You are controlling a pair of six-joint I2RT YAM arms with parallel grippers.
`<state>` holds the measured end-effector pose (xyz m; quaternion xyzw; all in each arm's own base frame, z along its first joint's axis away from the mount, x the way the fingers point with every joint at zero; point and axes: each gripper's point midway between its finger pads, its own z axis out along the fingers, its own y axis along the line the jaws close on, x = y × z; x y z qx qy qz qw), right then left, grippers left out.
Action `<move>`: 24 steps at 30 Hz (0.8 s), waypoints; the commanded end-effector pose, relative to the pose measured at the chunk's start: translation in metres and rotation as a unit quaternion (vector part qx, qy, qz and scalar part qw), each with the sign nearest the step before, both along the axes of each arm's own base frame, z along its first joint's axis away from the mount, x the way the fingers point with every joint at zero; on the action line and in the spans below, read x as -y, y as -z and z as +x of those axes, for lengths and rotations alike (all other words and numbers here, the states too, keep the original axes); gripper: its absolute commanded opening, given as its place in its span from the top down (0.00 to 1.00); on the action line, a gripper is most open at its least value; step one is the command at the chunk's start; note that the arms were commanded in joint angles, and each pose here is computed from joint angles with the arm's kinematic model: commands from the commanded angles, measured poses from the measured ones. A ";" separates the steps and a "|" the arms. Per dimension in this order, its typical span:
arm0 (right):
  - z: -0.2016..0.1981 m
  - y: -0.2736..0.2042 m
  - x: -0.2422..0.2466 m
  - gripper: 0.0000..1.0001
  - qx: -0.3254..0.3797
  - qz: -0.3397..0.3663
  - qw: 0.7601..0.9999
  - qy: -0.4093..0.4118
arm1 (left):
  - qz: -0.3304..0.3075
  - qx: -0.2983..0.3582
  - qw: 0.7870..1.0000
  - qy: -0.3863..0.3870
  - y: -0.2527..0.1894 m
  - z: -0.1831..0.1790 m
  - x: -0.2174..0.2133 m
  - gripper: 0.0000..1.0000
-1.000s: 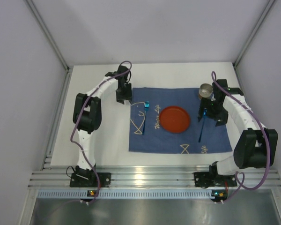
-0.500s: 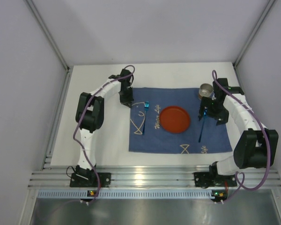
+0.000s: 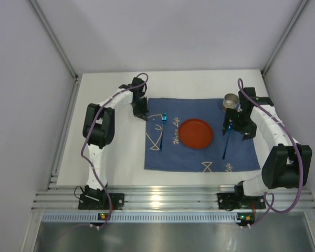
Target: Set the dinner table for one person
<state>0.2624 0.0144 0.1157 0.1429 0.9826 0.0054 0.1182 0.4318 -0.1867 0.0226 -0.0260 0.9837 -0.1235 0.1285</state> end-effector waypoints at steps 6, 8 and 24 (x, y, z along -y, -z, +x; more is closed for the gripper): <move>0.014 -0.012 0.001 0.09 0.026 -0.002 1.000 0.005 | 0.043 0.011 0.998 -0.049 0.003 0.007 -0.065 1.00; 0.015 -0.012 0.001 0.09 0.024 -0.001 1.000 0.004 | 0.042 0.013 0.998 -0.044 0.001 0.007 -0.065 1.00; 0.023 -0.017 -0.001 0.09 0.038 0.002 0.999 -0.005 | 0.137 -0.008 0.985 -0.103 0.006 -0.006 -0.156 1.00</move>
